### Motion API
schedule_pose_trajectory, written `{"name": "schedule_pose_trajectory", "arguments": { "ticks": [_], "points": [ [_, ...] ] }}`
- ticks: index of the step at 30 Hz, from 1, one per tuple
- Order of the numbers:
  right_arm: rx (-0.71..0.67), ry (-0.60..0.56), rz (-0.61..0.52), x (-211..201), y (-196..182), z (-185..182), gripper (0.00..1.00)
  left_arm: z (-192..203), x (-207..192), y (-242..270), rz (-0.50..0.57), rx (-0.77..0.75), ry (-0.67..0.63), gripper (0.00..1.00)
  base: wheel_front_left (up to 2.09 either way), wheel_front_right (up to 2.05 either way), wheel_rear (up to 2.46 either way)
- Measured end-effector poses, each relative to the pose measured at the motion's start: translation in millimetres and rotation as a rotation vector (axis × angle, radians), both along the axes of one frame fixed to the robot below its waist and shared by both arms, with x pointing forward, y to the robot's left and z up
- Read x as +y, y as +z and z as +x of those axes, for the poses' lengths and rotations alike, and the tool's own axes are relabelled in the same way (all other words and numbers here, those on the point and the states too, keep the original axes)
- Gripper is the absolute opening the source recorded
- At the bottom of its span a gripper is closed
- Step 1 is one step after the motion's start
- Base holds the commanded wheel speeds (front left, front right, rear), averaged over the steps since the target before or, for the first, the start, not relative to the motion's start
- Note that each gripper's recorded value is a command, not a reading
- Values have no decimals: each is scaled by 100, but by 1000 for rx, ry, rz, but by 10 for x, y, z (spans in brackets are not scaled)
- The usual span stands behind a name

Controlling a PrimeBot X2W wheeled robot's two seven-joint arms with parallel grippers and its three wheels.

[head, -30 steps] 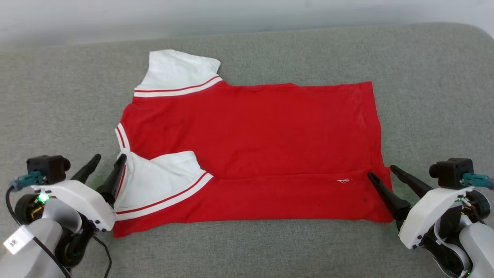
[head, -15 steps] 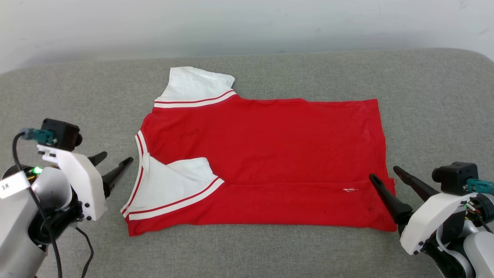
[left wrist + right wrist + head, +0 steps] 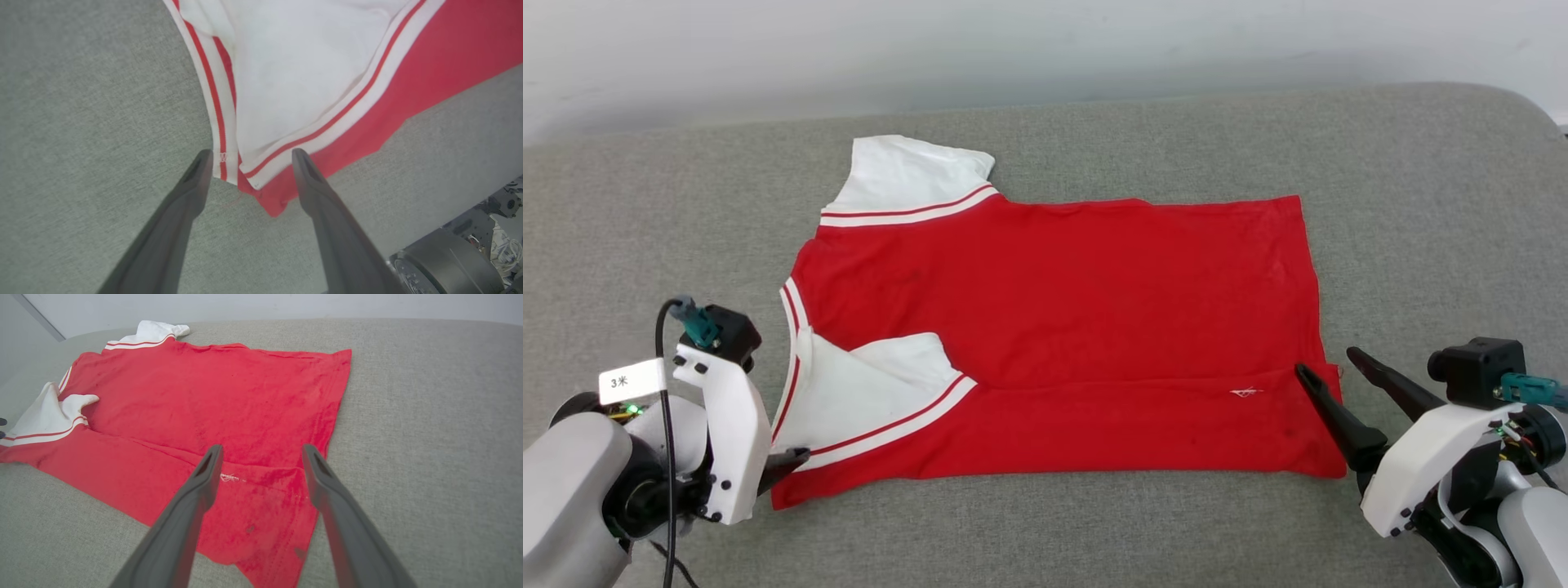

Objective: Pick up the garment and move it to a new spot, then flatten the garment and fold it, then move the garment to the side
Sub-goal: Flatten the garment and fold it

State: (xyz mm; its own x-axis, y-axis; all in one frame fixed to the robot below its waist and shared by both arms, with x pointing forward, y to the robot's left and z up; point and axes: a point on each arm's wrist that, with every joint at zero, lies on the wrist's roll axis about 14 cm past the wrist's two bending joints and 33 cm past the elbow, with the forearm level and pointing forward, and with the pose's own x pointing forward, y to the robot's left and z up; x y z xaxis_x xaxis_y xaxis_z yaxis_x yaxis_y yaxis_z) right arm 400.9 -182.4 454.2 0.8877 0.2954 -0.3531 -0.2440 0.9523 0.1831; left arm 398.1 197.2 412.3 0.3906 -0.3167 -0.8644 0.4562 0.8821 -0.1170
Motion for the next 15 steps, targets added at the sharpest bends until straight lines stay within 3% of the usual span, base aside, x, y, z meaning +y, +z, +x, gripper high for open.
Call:
{"name": "schedule_pose_trajectory", "arguments": {
  "ticks": [15],
  "points": [
    [33, -17, -3, -52, -112, 0, 100, -153, 73, -502, 80, 170, -17, 100, 0, 0, 0]
  ]
}}
